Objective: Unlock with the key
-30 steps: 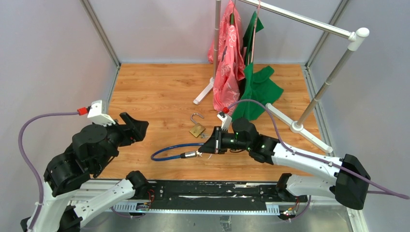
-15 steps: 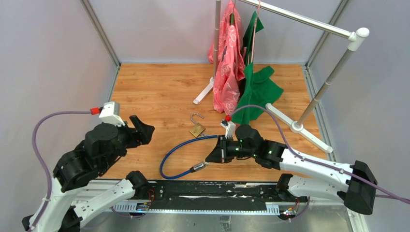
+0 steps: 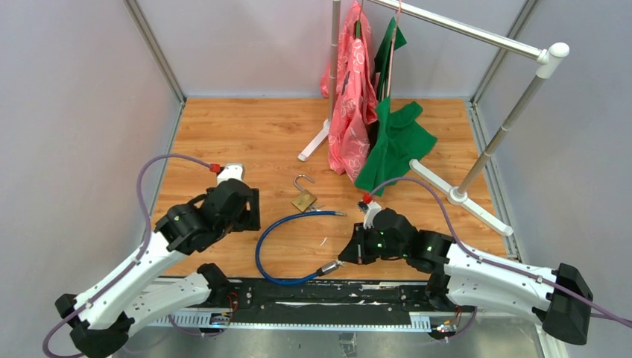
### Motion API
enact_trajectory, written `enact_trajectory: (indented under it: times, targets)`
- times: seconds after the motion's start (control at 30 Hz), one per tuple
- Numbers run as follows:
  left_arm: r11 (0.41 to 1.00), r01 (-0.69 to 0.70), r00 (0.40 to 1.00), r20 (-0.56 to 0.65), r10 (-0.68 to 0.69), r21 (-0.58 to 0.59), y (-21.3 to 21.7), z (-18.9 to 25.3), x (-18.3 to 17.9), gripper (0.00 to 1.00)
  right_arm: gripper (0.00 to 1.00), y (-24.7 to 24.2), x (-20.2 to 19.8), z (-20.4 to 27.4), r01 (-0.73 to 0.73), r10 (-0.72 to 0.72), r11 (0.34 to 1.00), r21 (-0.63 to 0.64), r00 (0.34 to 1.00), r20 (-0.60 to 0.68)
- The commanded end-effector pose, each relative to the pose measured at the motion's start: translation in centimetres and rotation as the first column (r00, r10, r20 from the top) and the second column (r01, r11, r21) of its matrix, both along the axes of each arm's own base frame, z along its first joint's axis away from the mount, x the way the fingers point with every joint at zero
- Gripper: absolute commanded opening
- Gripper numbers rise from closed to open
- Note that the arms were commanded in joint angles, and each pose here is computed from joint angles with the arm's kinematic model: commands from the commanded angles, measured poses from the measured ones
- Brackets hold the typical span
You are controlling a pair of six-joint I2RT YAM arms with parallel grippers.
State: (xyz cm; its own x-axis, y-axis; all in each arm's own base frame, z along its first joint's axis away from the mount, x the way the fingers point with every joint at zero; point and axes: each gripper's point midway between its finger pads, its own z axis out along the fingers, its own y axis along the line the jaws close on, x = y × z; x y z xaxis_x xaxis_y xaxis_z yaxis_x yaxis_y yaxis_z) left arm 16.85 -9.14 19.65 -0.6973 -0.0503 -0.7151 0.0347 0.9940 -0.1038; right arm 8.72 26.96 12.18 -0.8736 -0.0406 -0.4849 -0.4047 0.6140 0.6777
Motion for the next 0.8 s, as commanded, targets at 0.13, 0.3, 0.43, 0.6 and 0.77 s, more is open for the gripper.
enact_trajectory:
  times: [0.13,0.3,0.43,0.6,0.77]
  targets:
    - [0.993,0.015,0.996,-0.085,-0.005,0.119,-0.5,-5.3,0.8,0.74,0.00,-2.5,0.9,-3.4,0.066,-0.062,0.991,-0.113,0.997,0.038]
    - [0.987,0.007,0.991,-0.135,0.015,0.160,-1.5,-7.2,1.8,0.70,0.00,-3.3,1.7,-4.5,0.091,-0.084,0.984,-0.153,0.995,0.051]
    - [0.979,0.003,0.979,-0.202,0.039,0.206,-2.1,-10.3,2.1,0.65,0.00,-3.7,2.7,-4.7,0.115,-0.104,0.979,-0.169,0.992,0.071]
    - [0.972,0.003,0.965,-0.257,0.059,0.236,-2.3,-13.6,1.9,0.59,0.00,-3.9,3.4,-5.0,0.117,-0.102,0.974,-0.193,0.991,0.084]
    - [0.973,0.011,0.951,-0.302,0.060,0.230,-2.5,-15.8,1.2,0.57,0.00,-4.1,3.9,-5.6,0.109,-0.093,0.969,-0.222,0.992,0.081]
